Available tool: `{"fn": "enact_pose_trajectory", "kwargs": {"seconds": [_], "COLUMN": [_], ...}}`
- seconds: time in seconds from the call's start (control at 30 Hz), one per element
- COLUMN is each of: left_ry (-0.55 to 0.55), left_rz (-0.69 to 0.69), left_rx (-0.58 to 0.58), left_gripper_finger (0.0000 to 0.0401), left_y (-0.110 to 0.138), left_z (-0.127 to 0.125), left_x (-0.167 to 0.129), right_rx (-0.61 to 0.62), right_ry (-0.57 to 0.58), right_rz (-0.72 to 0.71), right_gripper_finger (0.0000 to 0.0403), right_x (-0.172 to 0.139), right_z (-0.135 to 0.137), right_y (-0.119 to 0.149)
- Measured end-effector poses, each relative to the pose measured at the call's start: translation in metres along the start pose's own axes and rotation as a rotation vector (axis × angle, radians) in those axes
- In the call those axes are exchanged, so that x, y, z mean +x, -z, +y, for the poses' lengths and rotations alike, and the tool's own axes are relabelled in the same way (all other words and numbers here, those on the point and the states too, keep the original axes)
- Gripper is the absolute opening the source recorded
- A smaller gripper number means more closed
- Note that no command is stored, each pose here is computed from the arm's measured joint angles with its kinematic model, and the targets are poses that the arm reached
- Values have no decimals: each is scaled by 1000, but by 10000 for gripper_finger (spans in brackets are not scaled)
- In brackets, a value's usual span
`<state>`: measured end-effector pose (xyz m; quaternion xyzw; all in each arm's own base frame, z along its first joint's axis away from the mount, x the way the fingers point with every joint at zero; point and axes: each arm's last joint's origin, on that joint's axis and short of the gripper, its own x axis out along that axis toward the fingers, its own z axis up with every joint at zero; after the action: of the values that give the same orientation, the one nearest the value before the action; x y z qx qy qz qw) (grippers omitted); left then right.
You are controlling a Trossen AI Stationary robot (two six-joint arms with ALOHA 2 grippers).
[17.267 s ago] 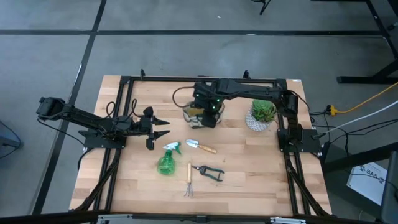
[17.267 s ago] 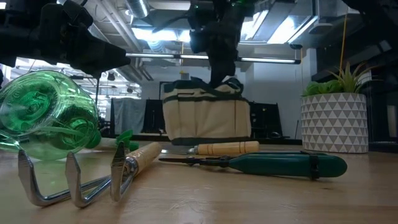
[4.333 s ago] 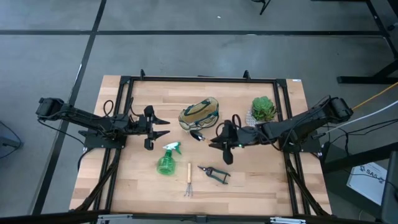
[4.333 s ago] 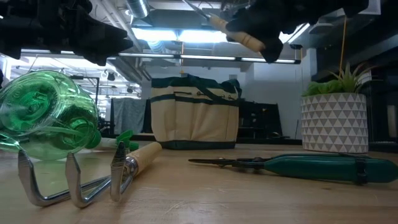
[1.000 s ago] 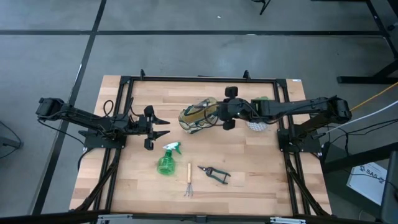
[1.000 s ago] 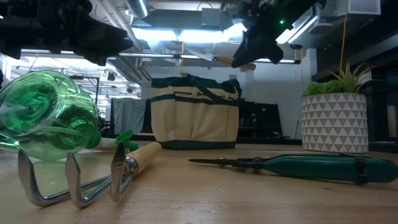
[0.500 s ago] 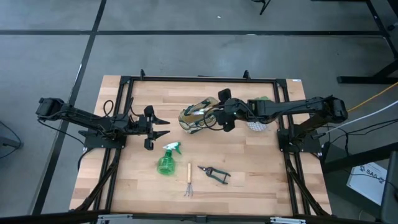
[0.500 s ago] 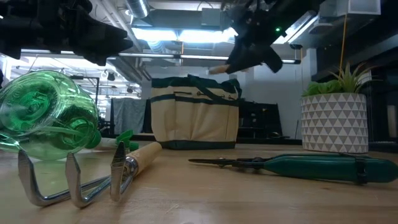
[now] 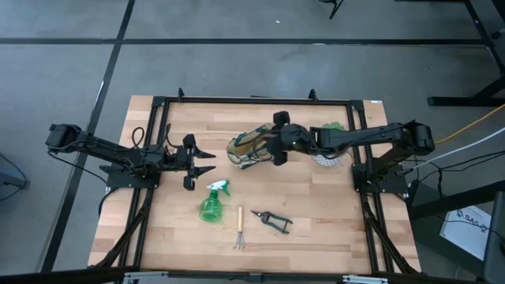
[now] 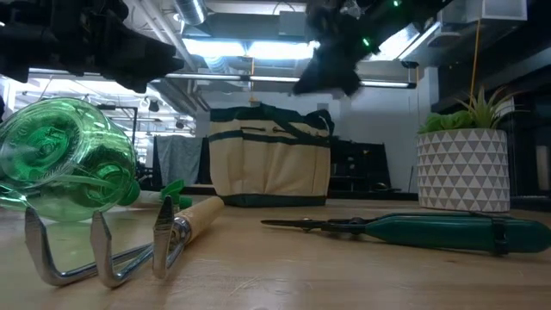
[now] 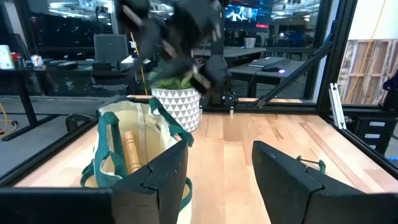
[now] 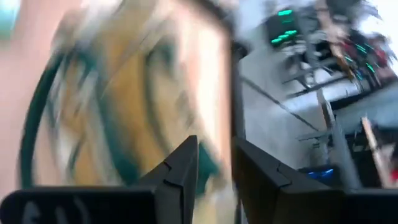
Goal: Pick & Place Garden tools in Gardening bag
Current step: Put the shear scissor into the gardening bag
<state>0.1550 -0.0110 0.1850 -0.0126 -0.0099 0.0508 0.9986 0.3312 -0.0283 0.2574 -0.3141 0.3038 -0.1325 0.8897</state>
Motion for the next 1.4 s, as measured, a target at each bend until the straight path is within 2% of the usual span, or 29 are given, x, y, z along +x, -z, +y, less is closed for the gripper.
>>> {"fn": "enact_pose_trajectory", "kwargs": {"seconds": [0.1, 0.23, 0.4, 0.63, 0.93, 1.2, 1.4], "left_ry": [0, 0, 0, 0, 0, 0, 0], "left_rz": [0, 0, 0, -1, 0, 0, 0], "left_rx": [0, 0, 0, 0, 0, 0, 0], "left_gripper_finger": [177, 176, 177, 176, 176, 176, 178], "left_y": [0, 0, 0, 0, 0, 0, 0], "left_z": [0, 0, 0, 0, 0, 0, 0], "left_x": [0, 0, 0, 0, 0, 0, 0], "right_rx": [300, 425, 570, 756, 814, 746, 673], "right_ry": [76, 53, -120, -354, -489, -576, -607], "right_rz": [-68, -81, -126, -140, -11, 61, 102], "right_gripper_finger": [104, 111, 128, 174, 237, 239, 238], "right_x": [-8, -20, -30, -41, -44, -44, -46], "right_z": [-8, -14, -11, 11, 58, 101, 120], "right_y": [-9, -10, -13, -25, -31, -34, -32]}}
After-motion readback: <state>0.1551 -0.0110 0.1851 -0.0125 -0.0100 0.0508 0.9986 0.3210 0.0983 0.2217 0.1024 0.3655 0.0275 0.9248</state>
